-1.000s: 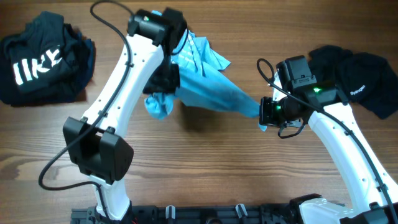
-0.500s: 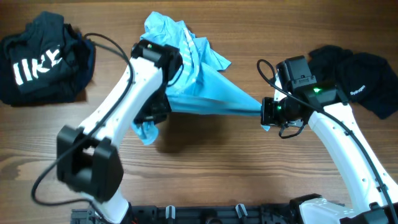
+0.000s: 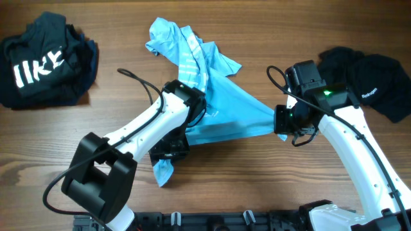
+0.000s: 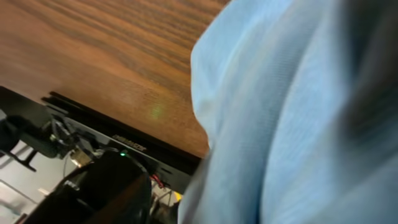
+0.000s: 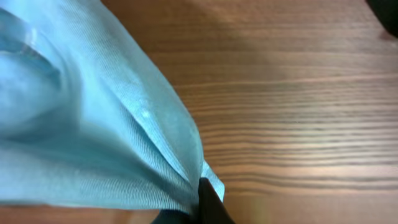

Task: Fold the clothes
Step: 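Stretch the shirt between both grippers and lower it onto the table center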

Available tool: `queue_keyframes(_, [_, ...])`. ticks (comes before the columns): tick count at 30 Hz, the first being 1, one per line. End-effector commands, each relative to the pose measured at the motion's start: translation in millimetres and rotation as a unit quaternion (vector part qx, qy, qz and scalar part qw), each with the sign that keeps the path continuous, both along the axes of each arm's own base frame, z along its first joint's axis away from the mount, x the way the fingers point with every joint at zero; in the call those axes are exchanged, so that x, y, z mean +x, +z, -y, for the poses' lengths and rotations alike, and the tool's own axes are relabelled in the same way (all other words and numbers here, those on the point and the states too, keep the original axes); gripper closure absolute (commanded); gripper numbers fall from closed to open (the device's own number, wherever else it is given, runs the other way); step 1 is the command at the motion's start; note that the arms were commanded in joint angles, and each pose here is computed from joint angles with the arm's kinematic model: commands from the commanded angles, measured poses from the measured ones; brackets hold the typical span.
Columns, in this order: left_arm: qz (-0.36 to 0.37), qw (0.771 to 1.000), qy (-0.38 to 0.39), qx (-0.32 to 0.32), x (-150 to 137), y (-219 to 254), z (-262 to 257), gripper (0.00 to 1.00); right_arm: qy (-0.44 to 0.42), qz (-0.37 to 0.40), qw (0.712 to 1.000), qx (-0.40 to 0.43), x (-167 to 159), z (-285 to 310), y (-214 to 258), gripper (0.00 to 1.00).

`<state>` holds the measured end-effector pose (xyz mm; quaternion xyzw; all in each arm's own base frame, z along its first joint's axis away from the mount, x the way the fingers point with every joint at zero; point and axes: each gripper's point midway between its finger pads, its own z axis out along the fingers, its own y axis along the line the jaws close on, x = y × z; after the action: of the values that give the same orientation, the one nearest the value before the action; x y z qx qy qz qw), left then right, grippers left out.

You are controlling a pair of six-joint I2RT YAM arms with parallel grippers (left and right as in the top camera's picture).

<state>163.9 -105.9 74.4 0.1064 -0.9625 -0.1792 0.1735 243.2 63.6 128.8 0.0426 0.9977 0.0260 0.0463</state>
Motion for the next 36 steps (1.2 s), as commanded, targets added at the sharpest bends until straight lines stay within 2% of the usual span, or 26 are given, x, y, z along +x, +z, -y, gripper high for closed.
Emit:
queue_keyframes(1, [-0.004, 1.0, 0.028, 0.002, -9, -5, 0, 0.46, -0.003, 0.011, 0.999, -0.041, -1, 17, 6, 0.96])
queue_keyframes(3, [-0.008, 1.0, 0.028, 0.006, -13, -10, -3, 0.42, -0.004, 0.007, 0.999, -0.044, -3, 18, 6, 0.96])
queue_keyframes(6, [-0.013, 0.999, 0.032, 0.009, -16, -14, -8, 0.2, -0.007, 0.0, 0.999, -0.053, -7, 21, 5, 0.95])
queue_keyframes(7, [-0.013, 0.999, 0.035, 0.009, -16, -14, -8, 0.17, -0.007, -0.001, 0.999, -0.053, -7, 21, 5, 0.87])
queue_keyframes(9, [-0.008, 0.999, 0.04, 0.009, -13, -12, -11, 0.12, -0.007, -0.002, 0.999, -0.053, -8, 21, 5, 0.57])
queue_keyframes(11, [0.006, 0.999, 0.05, 0.004, -9, -8, -15, 0.09, -0.007, -0.006, 0.999, -0.052, -9, 21, 6, 0.36])
queue_keyframes(13, [0.032, 0.998, 0.06, -0.004, -4, 2, -21, 0.06, -0.006, -0.006, 0.999, -0.046, -9, 19, 11, 0.3])
queue_keyframes(17, [0.107, 0.99, 0.086, -0.031, 10, 26, -35, 0.02, -0.003, 0.019, 0.999, -0.031, 1, 13, 31, 0.25])
queue_keyframes(19, [0.17, 0.978, 0.103, -0.061, 23, 42, -40, 0.0, -0.001, 0.06, 0.998, -0.02, 19, 8, 49, 0.21])
queue_keyframes(24, [0.327, 0.93, 0.087, -0.144, 77, 75, -38, 0.0, 0.059, 0.177, 0.981, 0.061, 71, -28, 82, 0.23])
queue_keyframes(28, [0.408, 0.894, 0.054, -0.176, 124, 89, -28, 0.0, 0.084, 0.242, 0.964, 0.074, 113, -42, 88, 0.27])
queue_keyframes(33, [0.454, 0.868, 0.043, -0.195, 172, 84, -12, 0.0, 0.1, 0.276, 0.952, 0.092, 165, -61, 67, 0.25])
queue_keyframes(36, [0.452, 0.87, 0.043, -0.194, 186, 70, -7, 0.0, 0.107, 0.261, 0.949, 0.14, 186, -83, 37, 0.25])
